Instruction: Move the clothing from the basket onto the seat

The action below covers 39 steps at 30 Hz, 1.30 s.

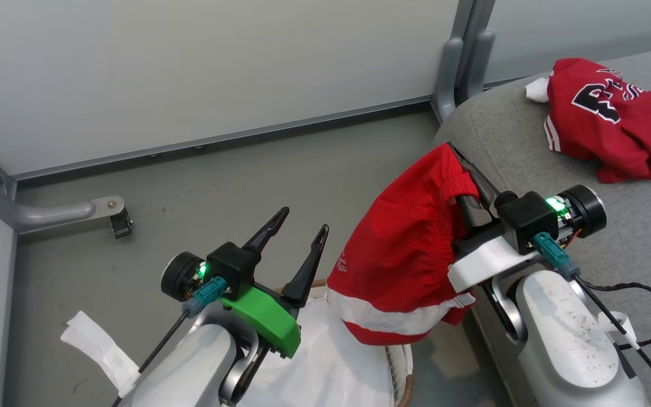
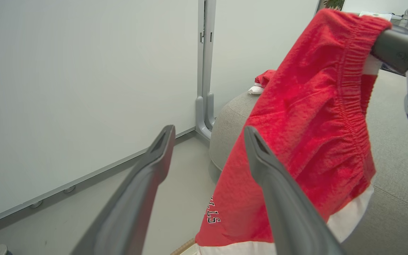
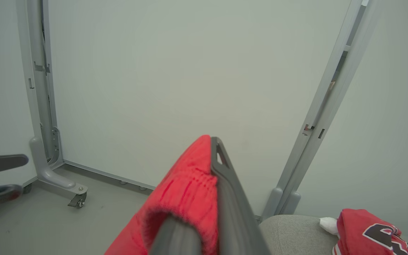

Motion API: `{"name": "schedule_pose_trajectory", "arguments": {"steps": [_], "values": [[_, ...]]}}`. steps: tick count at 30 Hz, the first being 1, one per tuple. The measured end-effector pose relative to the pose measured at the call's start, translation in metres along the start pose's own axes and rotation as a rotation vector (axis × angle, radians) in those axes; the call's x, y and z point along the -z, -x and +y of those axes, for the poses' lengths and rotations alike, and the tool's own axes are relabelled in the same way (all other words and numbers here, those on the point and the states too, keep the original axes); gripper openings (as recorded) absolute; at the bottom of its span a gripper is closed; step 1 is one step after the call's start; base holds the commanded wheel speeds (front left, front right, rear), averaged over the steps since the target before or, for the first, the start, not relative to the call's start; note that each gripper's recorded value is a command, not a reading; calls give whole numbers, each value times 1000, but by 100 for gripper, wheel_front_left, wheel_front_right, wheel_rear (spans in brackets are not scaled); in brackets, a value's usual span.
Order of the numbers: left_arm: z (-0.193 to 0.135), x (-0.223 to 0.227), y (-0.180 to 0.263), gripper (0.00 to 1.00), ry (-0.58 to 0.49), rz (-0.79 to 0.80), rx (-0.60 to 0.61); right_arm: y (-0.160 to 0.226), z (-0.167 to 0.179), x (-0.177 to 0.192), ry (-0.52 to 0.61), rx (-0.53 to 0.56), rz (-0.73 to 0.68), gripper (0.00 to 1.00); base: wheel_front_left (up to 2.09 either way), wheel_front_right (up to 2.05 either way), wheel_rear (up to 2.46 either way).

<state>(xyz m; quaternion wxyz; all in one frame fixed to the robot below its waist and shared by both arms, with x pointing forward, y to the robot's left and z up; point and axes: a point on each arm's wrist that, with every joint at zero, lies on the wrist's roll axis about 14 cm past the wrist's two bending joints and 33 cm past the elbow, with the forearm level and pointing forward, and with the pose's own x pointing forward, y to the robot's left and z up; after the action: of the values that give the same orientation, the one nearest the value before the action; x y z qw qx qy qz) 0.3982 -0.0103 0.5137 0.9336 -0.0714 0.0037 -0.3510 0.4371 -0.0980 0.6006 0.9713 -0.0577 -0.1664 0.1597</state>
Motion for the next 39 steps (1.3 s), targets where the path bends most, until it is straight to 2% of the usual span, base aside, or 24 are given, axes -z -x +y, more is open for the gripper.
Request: {"name": "schedule_pose_trajectory", "arguments": {"steps": [10, 21, 30, 34, 39], "values": [[-18, 12, -17, 100, 15, 10, 71, 14, -32, -3, 43, 81, 7, 0, 0, 0, 0], [-74, 35, -58, 100, 41, 45, 280, 66, -103, 5, 116, 296, 89, 0, 0, 0, 0], [-106, 61, -79, 100, 82, 91, 404, 99, -139, 17, 158, 413, 166, 0, 0, 0, 0], [-106, 73, -84, 100, 108, 110, 410, 98, -143, 30, 182, 414, 207, 0, 0, 0, 0], [-95, 76, -84, 100, 126, 108, 377, 67, -149, 23, 266, 370, 177, 0, 0, 0, 0]]}}
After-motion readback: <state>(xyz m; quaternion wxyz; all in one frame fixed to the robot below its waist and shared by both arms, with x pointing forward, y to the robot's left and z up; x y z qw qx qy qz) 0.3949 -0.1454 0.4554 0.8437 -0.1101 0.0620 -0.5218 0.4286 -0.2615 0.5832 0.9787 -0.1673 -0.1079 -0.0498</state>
